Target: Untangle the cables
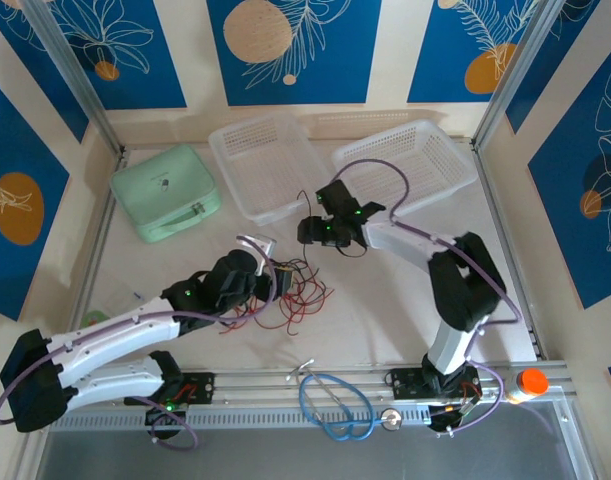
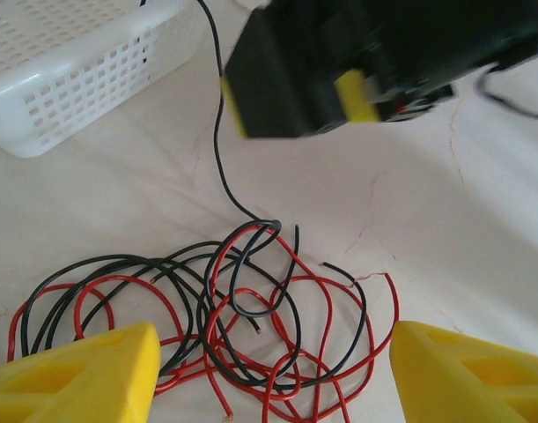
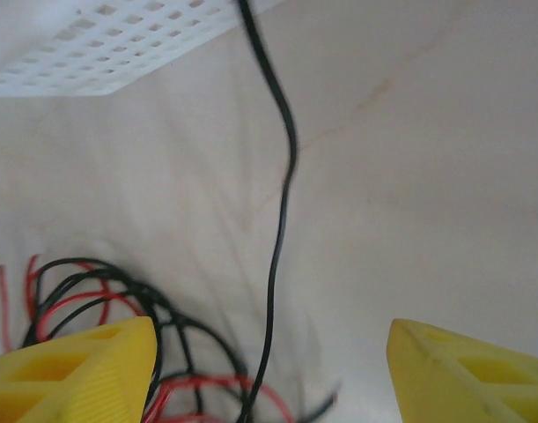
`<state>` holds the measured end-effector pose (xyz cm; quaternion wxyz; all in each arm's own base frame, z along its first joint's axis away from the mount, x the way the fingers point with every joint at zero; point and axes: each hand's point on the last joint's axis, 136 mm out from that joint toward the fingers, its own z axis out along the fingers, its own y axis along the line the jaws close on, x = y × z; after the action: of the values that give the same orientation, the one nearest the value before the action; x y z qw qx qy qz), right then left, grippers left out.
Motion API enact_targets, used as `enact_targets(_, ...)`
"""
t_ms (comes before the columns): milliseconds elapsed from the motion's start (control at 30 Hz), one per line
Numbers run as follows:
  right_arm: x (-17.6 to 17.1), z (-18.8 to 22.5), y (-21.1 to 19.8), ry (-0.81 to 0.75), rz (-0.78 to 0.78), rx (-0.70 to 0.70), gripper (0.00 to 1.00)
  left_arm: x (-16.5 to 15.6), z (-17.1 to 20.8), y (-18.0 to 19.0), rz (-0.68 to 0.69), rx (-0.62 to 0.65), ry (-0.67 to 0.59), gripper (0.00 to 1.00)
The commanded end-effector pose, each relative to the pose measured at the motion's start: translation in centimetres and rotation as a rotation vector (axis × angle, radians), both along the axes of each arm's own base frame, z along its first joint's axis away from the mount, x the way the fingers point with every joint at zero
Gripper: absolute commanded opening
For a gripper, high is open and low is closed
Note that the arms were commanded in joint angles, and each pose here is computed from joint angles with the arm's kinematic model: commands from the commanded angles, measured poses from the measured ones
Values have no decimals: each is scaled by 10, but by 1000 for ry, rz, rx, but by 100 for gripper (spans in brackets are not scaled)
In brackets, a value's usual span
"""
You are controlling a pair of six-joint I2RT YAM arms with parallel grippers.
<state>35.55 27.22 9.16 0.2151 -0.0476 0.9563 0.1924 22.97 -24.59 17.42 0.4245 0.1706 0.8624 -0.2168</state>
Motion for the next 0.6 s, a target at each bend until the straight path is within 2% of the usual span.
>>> enact_targets(0, 33, 12, 23, -177, 122, -53, 70, -2, 5, 7, 8, 8, 6, 70)
enact_targets(200, 67, 9, 22, -179, 80, -132, 67, -5, 8, 11, 7, -11, 1, 72)
enact_targets(400, 72, -1, 15, -144, 29, -176, 59, -8, 11, 17, 16, -17, -4, 73)
enact_targets(467, 74, 1, 12, -150, 16, -177, 51, -9, 11, 19, 17, -18, -6, 73)
enact_targets(567, 76, 0, 8, -147, 0, -180, 28, -10, 13, 20, 18, -25, -7, 73)
